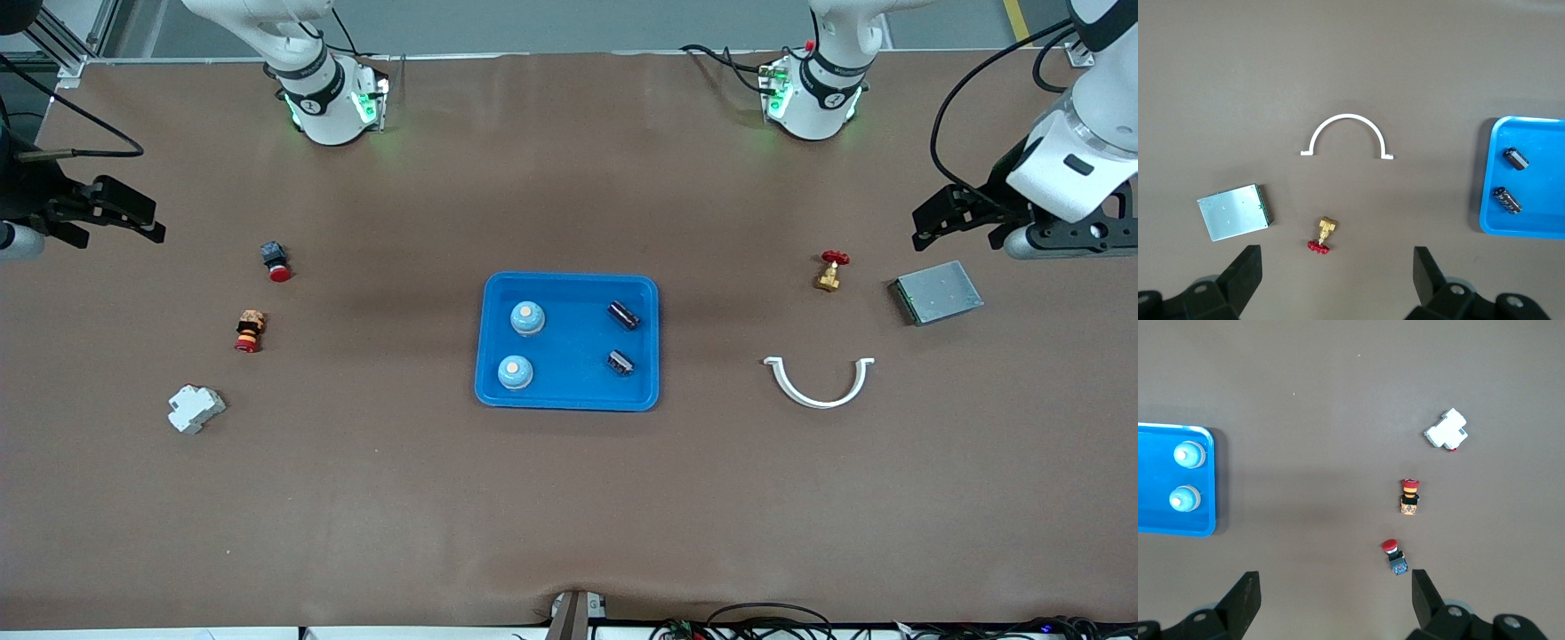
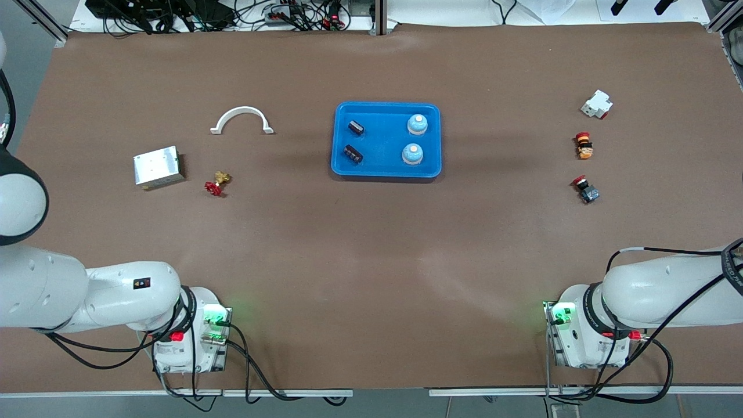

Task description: Place electrolytic capacitor and blue bell in tray

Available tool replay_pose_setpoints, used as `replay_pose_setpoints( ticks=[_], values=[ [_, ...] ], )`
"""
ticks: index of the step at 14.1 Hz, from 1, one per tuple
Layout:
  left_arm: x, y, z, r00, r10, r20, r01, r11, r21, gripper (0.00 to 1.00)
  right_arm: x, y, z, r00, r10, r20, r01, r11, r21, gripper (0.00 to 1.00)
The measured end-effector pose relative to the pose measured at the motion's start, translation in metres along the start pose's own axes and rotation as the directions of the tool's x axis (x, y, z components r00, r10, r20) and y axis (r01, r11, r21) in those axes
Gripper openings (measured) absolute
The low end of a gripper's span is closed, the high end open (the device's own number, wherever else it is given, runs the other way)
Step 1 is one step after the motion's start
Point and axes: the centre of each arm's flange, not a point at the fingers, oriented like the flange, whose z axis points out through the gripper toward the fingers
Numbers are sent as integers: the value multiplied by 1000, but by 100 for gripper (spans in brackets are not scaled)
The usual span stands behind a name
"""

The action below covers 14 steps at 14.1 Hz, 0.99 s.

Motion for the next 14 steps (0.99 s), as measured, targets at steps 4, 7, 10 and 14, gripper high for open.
replay_pose_setpoints(
  ticks=[4, 7, 10, 14],
  values=[
    [5, -2, 2, 1000, -2, 4, 2, 1000, -4, 100, 3, 3, 9, 1000, 7, -9, -7, 1000, 0, 100],
    [6, -3, 1, 1000, 0, 0, 0, 1000, 10, 100, 3, 9, 13, 1000, 18, -3, -18, 1000, 0, 100],
    [8, -2, -4, 1000, 6, -13, -6, 1000, 15, 100, 3, 14, 13, 1000, 29, -4, -29, 1000, 0, 100],
    [11, -3, -2, 1000, 6, -8, -6, 1000, 15, 100, 3, 16, 13, 999, 32, -6, -32, 999, 0, 100]
  ],
)
